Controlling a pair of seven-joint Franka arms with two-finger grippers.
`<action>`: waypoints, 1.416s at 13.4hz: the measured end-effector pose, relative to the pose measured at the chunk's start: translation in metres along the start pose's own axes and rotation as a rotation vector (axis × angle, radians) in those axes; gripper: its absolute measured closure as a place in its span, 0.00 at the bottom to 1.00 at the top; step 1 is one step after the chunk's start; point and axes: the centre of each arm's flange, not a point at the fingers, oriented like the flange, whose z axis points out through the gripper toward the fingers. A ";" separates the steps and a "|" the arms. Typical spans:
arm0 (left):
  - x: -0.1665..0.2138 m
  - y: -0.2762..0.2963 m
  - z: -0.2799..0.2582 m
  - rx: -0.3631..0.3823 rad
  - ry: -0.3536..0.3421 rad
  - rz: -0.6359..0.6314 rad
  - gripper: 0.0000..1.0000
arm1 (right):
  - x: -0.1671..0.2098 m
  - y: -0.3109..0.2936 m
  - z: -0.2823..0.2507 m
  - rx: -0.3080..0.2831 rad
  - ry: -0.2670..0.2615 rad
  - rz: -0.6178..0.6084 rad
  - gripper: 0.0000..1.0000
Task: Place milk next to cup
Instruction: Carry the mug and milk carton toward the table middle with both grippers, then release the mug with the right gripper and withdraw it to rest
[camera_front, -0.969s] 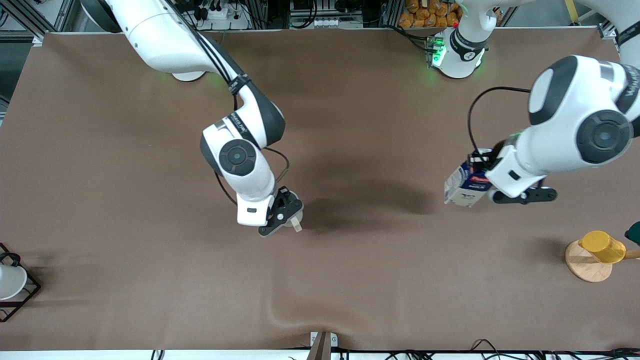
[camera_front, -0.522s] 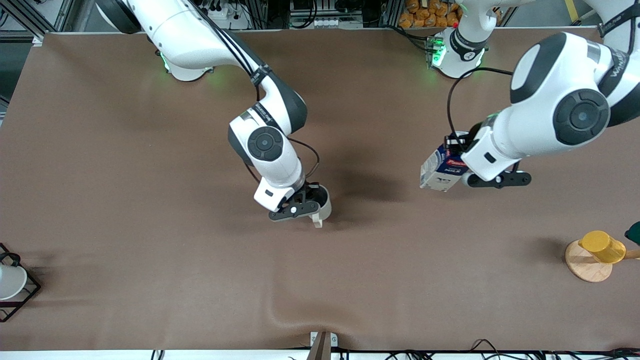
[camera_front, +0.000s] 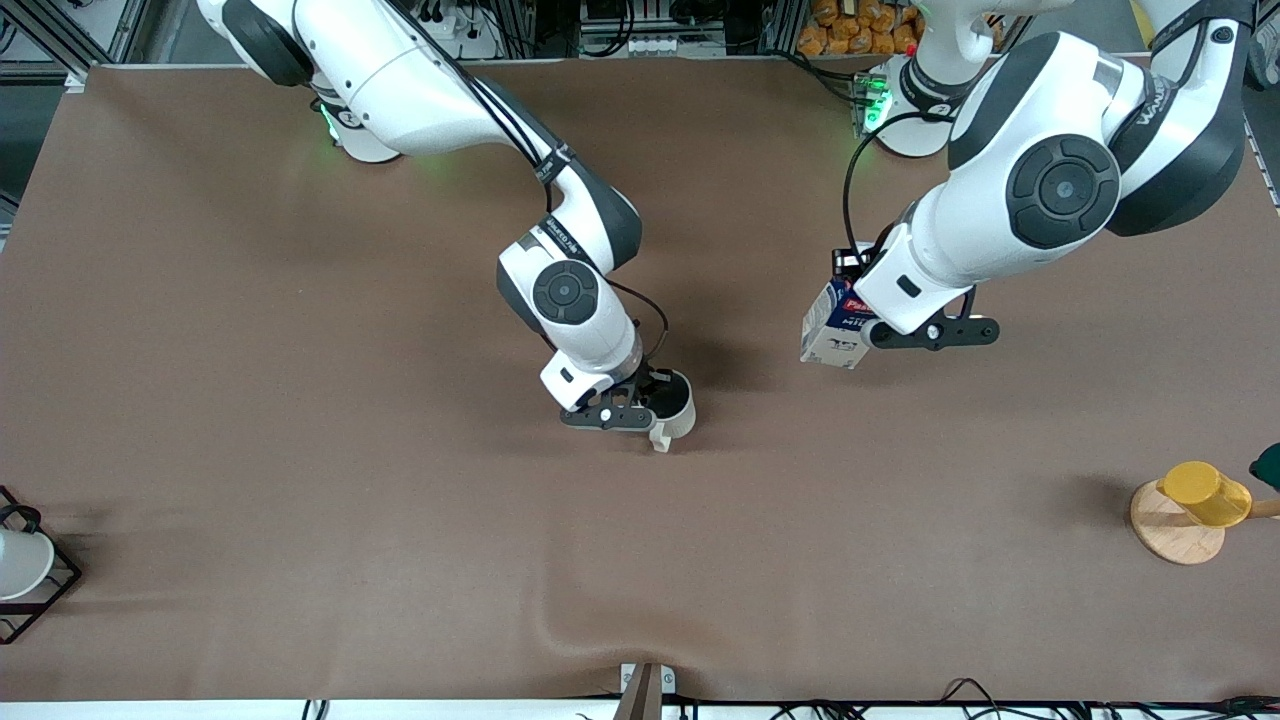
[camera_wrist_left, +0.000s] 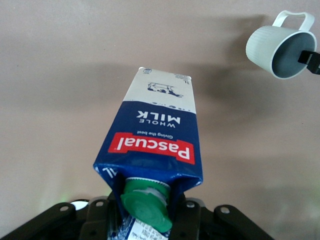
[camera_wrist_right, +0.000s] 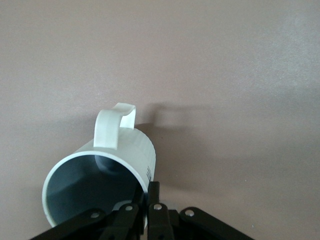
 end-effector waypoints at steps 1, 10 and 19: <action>-0.002 0.003 0.000 0.000 0.000 0.002 0.61 | 0.001 0.000 -0.001 0.001 0.003 0.005 0.88; -0.014 0.065 0.027 0.001 -0.004 0.047 0.61 | 0.029 0.007 -0.091 0.035 0.014 0.120 0.00; -0.012 0.196 0.128 -0.078 0.027 -0.055 0.61 | 0.114 0.227 -0.227 -0.110 -0.166 0.063 0.00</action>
